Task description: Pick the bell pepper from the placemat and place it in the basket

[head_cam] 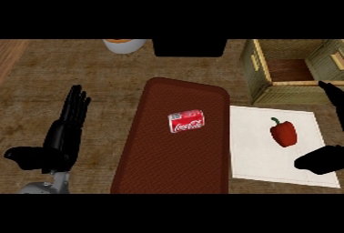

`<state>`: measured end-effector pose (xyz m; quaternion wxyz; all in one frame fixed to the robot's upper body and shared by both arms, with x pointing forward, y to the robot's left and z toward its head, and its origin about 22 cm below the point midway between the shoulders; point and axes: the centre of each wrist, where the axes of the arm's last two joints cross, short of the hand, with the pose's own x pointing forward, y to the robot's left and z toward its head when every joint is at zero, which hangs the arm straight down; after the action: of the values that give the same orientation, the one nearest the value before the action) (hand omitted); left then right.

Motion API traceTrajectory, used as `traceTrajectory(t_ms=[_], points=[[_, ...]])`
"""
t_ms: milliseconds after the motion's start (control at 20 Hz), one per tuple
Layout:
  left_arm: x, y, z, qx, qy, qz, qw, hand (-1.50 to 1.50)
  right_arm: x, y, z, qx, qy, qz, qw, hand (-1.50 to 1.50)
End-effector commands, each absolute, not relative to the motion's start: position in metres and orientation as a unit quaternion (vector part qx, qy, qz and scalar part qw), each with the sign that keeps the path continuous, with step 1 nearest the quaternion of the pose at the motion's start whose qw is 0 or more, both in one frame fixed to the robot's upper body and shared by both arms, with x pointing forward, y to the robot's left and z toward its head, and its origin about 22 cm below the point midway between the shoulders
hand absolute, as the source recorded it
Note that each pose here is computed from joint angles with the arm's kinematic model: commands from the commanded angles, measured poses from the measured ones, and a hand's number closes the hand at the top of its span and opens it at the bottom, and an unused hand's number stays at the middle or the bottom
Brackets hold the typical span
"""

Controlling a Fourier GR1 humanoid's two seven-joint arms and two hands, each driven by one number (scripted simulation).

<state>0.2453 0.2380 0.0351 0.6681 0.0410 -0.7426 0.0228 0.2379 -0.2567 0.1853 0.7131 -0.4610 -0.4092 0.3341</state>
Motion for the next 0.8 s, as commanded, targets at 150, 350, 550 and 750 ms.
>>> traceTrajectory(t_ms=[150,350,550,750], points=[[0.239,0.225,0.027,0.041,-0.737,0.026,0.674,0.00,0.229,-0.249,0.157,-0.471,-0.358,0.315,0.742,-1.50],[0.252,0.221,0.032,0.042,-0.744,0.021,0.666,0.00,0.248,-0.259,0.127,-0.466,-0.368,0.316,0.740,-1.50],[0.241,0.236,0.033,0.041,-0.745,0.023,0.666,0.00,0.258,-0.259,0.126,-0.471,-0.363,0.316,0.739,-1.50],[0.246,0.230,0.027,0.042,-0.745,0.028,0.665,0.00,0.257,-0.228,0.112,-0.491,-0.356,0.315,0.730,-1.50]])
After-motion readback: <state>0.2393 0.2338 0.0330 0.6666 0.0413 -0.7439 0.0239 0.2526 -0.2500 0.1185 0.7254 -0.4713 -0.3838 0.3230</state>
